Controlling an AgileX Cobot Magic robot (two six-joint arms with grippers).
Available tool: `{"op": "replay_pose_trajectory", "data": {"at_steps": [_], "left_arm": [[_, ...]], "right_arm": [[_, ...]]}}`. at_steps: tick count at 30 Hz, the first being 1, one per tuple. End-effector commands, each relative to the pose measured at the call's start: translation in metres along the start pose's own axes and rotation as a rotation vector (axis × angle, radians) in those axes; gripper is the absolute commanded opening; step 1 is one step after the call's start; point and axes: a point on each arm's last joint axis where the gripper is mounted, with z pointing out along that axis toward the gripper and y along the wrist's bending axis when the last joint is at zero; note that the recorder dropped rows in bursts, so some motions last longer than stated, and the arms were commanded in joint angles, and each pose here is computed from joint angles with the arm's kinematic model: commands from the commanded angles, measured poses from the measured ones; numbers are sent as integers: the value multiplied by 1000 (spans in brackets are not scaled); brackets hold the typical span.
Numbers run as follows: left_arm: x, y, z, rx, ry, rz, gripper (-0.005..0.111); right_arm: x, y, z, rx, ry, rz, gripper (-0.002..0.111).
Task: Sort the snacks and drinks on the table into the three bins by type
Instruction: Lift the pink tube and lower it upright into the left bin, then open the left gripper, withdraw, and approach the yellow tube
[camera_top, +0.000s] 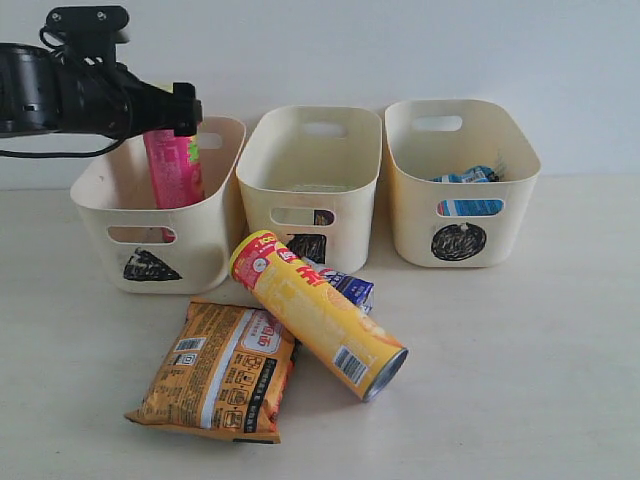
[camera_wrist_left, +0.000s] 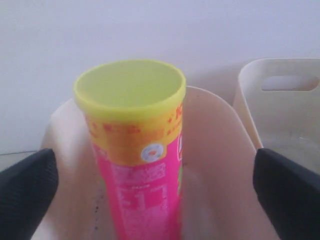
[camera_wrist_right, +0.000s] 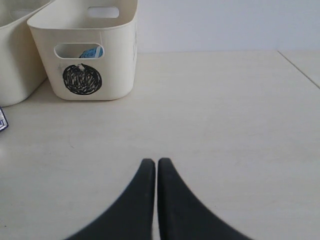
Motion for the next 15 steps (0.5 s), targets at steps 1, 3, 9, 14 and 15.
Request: {"op": "replay_pose_trajectory", "data": {"at_steps": [1, 3, 9, 14, 15], "left_arm": [[-15, 8, -12, -75, -35, -16, 110], [-32, 8, -29, -74, -86, -22, 110], [-62, 11, -75, -79, -186, -8, 110], [-65, 15, -114, -87, -223, -47, 108], [-64, 15, -122, -80, -228, -56, 105]], "right_arm": [[-1, 0, 0, 8, -7, -3, 0], [-1, 0, 0, 8, -7, -3, 0], [-1, 0, 0, 8, -7, -3, 0], [-1, 0, 0, 8, -7, -3, 0], [-1, 0, 0, 8, -7, -3, 0]]}}
